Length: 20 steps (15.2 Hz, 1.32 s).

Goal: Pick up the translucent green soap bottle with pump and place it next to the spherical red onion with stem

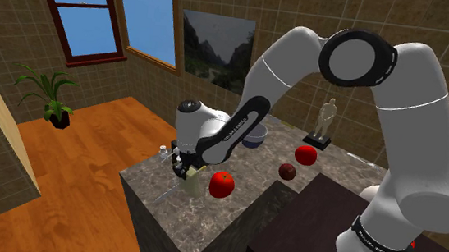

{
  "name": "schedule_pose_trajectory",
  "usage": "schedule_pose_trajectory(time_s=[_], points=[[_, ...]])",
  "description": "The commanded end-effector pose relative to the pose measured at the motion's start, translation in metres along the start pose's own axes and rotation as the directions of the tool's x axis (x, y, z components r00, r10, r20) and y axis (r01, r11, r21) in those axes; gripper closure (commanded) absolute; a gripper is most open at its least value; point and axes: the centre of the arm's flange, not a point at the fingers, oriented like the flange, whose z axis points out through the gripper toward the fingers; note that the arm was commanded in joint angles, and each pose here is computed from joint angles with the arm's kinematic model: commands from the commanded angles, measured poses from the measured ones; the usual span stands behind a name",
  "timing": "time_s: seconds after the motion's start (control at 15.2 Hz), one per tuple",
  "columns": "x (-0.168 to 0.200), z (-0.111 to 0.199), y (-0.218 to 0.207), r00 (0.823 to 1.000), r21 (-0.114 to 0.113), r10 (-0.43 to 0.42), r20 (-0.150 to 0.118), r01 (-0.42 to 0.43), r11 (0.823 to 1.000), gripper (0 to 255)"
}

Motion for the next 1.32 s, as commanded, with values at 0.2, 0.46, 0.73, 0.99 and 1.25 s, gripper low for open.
schedule_pose_trajectory(time_s=[0.2,0.46,0.73,0.99,1.25], points=[[0.004,-0.026,0.003,1.000,0.000,0.000,0.000,0.000,1.000,255],[0.007,-0.047,0.005,1.000,0.000,0.000,0.000,0.000,1.000,255],[0.009,-0.068,0.007,1.000,0.000,0.000,0.000,0.000,1.000,255],[0.012,-0.088,0.009,1.000,0.000,0.000,0.000,0.000,1.000,255],[0.015,-0.109,0.012,1.000,0.000,0.000,0.000,0.000,1.000,255]])
